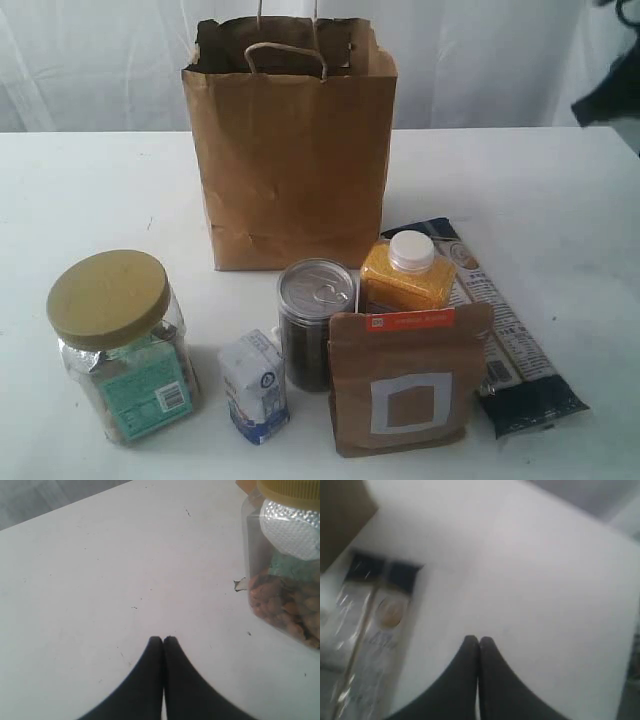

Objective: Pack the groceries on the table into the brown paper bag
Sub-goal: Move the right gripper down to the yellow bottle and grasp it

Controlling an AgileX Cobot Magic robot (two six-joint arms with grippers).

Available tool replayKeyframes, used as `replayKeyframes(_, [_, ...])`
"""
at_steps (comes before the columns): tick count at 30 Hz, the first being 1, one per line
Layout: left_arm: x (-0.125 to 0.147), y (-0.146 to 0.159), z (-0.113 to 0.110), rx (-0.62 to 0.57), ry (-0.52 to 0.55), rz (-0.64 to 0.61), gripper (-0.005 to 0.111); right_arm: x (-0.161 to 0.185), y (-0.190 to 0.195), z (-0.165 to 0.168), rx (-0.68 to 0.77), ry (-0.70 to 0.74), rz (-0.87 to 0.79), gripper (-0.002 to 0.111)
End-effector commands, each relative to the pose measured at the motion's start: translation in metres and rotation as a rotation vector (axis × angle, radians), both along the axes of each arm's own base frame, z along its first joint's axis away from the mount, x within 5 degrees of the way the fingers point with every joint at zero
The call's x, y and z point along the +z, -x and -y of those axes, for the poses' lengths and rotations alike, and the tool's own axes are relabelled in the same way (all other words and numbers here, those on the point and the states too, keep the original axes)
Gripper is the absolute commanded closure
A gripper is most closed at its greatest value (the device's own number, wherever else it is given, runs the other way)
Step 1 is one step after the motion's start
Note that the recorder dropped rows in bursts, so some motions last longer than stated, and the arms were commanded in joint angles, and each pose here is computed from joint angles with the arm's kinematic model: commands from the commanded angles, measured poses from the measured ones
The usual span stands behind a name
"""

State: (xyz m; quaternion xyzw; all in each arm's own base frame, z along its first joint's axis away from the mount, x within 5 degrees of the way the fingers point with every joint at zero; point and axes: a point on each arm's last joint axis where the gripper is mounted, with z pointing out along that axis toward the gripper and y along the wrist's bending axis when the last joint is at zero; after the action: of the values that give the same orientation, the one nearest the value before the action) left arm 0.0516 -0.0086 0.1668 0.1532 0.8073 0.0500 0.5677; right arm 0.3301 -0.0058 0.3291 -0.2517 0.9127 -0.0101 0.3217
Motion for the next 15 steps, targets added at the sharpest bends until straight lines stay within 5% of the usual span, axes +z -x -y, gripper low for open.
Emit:
replayKeyframes(1, [0.0,0.0,0.001,-0.005,0.009,0.005,0.107,-0.009,0.019,-0.007,0.107,-0.014,-0.232,0.108])
replayKeyframes(9, [0.0,0.0,0.001,-0.005,0.009,0.005,0.107,-0.002,0.021,-0.049,0.202,-0.243,-0.218,0.108])
replayKeyframes(15, [0.0,0.0,0.001,-0.005,0.009,0.005,0.107,0.0,0.026,-0.105,0.559,-0.109,-0.078,0.106])
